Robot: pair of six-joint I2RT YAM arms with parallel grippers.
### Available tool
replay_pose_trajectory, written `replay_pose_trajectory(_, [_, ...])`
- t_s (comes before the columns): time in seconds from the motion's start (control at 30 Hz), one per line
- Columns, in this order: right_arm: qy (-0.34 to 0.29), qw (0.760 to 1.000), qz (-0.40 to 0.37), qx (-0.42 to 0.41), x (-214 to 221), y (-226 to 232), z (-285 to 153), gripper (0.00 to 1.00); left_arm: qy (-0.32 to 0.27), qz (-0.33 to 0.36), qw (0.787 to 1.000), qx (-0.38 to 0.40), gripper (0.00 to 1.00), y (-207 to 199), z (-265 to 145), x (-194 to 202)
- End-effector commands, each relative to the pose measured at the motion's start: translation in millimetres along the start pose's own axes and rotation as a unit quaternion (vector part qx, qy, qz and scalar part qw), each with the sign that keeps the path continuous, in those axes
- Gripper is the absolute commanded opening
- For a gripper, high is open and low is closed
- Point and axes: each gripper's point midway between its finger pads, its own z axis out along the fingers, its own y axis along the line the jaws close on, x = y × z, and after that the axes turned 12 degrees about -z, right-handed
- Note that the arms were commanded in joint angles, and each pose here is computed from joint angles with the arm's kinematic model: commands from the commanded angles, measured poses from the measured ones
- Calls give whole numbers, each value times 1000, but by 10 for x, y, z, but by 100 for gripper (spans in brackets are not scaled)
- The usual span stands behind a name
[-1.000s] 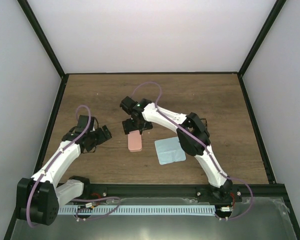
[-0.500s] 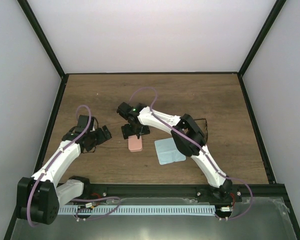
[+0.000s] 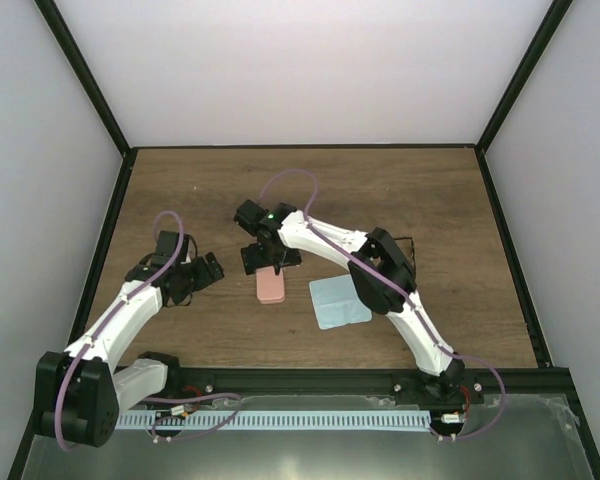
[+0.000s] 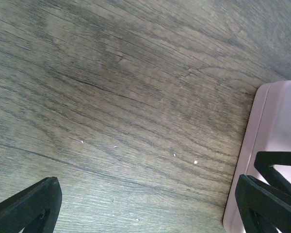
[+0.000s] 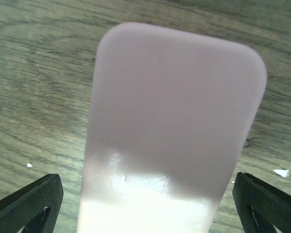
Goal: Organize the sunglasses
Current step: Pick up the sunglasses case from the center of the board.
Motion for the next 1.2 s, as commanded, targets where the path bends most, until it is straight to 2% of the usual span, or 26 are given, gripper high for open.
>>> replay_pose_trajectory(0.0, [-29, 1000, 6, -8, -87, 52, -266, 98, 5, 2, 1000, 4, 100, 1, 24, 11])
replay_pose_trajectory(0.33, [-13, 1000, 7, -9, 11, 37, -134, 97, 6, 3, 1000, 7, 100, -9, 17, 18])
replay_pose_trajectory(0.6, [-19, 1000, 7, -10, -22, 48, -152, 91, 9, 4, 1000, 7, 100, -8, 29, 25])
replay_pose_trajectory(0.67, [-22, 1000, 7, -11, -37, 53, -179, 86, 10, 5, 1000, 7, 100, -10, 35, 27])
replay_pose_trajectory(0.77, [-21, 1000, 6, -12, -31, 55, -183, 74, 11, 5, 1000, 5, 100, -5, 45, 26])
replay_pose_trajectory(0.93, [-25, 1000, 7, -14, -22, 53, -225, 71, 7, 7, 1000, 12, 100, -24, 29, 21])
replay_pose_trajectory(1.07, [-40, 998, -1, -54, -68, 163, -424, 72, 15, 15, 999, 35, 100, -98, 30, 50])
replay_pose_trajectory(1.17, [-59, 993, -5, -103, -117, 245, -644, 71, 27, 26, 996, 84, 100, -262, 12, 100])
